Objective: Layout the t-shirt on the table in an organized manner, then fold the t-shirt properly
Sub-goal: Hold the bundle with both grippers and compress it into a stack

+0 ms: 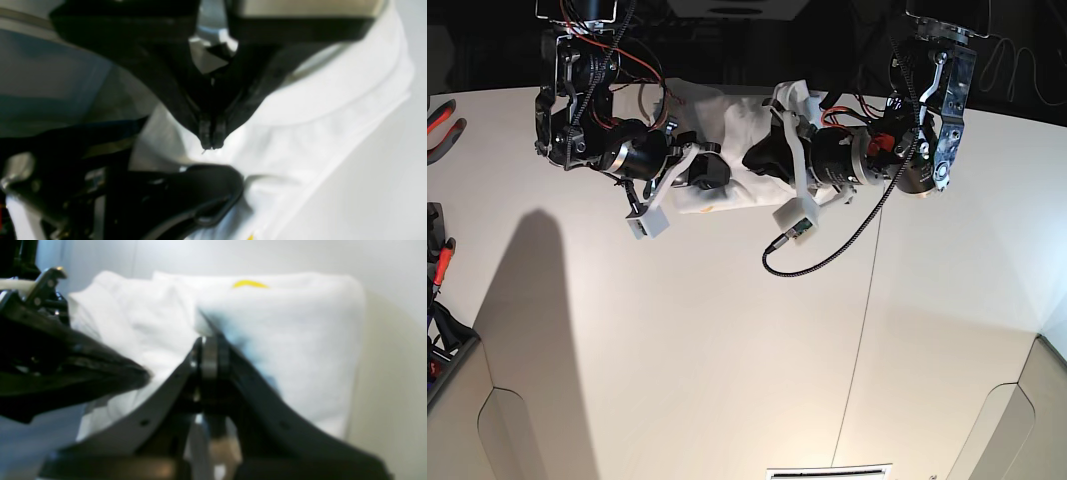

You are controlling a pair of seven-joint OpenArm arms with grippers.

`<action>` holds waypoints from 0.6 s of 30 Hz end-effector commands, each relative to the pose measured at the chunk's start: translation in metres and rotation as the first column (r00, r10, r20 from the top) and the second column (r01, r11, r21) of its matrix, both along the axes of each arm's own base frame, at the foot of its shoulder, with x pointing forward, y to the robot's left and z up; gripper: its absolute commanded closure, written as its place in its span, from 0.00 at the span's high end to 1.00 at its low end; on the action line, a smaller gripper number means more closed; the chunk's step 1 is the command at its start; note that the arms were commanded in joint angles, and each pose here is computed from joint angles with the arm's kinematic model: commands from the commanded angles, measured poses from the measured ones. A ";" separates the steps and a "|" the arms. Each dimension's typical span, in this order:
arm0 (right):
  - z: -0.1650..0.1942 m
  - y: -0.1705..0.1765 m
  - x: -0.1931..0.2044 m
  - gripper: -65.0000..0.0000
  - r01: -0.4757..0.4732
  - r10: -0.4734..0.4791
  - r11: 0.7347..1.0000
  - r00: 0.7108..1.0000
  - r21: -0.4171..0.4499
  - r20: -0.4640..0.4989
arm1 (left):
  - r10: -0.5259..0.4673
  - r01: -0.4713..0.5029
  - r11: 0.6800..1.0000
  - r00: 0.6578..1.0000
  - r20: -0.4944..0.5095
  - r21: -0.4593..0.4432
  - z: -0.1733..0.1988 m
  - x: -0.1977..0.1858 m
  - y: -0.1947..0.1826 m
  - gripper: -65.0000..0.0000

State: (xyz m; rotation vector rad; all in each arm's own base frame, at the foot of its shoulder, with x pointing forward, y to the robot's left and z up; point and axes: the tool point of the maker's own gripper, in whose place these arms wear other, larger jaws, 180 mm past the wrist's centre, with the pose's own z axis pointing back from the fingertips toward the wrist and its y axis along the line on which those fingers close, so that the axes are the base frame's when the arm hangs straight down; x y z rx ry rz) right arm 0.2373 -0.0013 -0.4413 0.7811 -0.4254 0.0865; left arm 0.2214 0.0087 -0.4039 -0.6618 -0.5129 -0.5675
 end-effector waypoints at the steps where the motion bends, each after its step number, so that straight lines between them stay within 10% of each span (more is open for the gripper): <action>1: -0.001 -0.002 0.005 0.00 -0.005 0.005 1.000 1.000 -0.014 0.001 | 0.027 -0.027 1.000 0.999 0.028 -0.007 0.005 0.009 0.000 0.00; 9: 0.005 0.000 0.014 0.00 -0.010 0.010 1.000 1.000 0.005 0.009 | 0.105 -0.105 0.986 0.994 0.003 0.131 -0.029 0.012 0.025 0.00; 18: 0.067 0.008 0.048 0.00 -0.114 0.105 0.993 0.981 0.044 0.164 | 0.084 -0.065 0.988 0.988 0.133 -0.140 0.043 0.033 -0.010 0.00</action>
